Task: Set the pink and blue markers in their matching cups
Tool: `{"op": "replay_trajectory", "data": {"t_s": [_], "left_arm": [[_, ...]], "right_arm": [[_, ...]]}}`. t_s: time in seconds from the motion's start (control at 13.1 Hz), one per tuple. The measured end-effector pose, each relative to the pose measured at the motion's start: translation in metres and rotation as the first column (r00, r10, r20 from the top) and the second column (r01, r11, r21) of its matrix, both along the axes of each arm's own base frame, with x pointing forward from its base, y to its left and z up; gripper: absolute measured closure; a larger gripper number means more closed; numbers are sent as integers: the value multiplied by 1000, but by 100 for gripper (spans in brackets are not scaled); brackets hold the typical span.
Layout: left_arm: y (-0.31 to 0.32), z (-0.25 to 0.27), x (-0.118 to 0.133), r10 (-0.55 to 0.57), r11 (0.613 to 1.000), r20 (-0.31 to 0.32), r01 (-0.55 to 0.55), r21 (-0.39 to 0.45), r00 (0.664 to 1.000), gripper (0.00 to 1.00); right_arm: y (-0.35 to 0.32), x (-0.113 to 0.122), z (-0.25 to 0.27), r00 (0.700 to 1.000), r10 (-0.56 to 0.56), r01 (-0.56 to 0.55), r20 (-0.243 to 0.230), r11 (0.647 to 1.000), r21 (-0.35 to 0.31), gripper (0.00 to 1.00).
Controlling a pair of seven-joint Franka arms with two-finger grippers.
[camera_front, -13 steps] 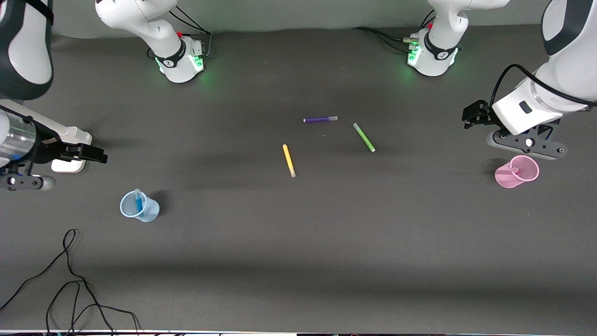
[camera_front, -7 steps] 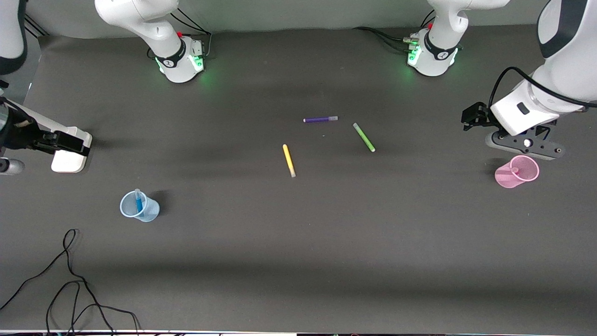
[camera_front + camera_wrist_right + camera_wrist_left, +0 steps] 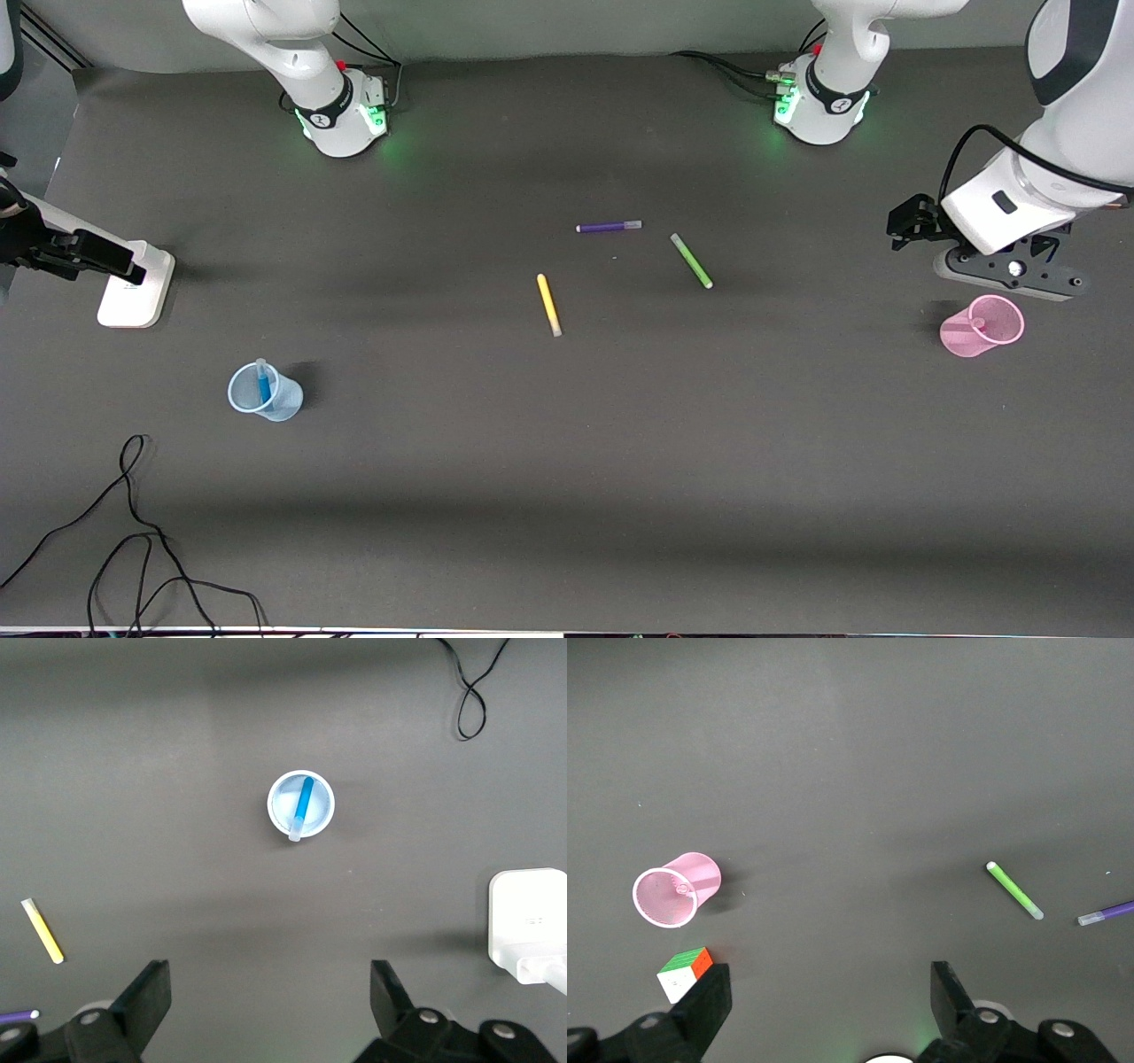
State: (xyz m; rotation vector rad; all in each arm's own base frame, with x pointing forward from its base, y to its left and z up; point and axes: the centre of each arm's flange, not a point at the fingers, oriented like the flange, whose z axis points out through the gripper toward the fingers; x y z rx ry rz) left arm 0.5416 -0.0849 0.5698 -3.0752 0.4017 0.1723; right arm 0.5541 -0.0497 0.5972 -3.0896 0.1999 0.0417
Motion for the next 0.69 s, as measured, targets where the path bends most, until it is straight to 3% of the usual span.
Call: {"op": "replay_trajectory", "data": {"t_s": [0.69], "left_arm": [[46,-4,4,97,995,-22,-97,8,995,0]], "right_arm": [[-6,-4,-1,1000,-9,9,-22,1000,0,0]]}}
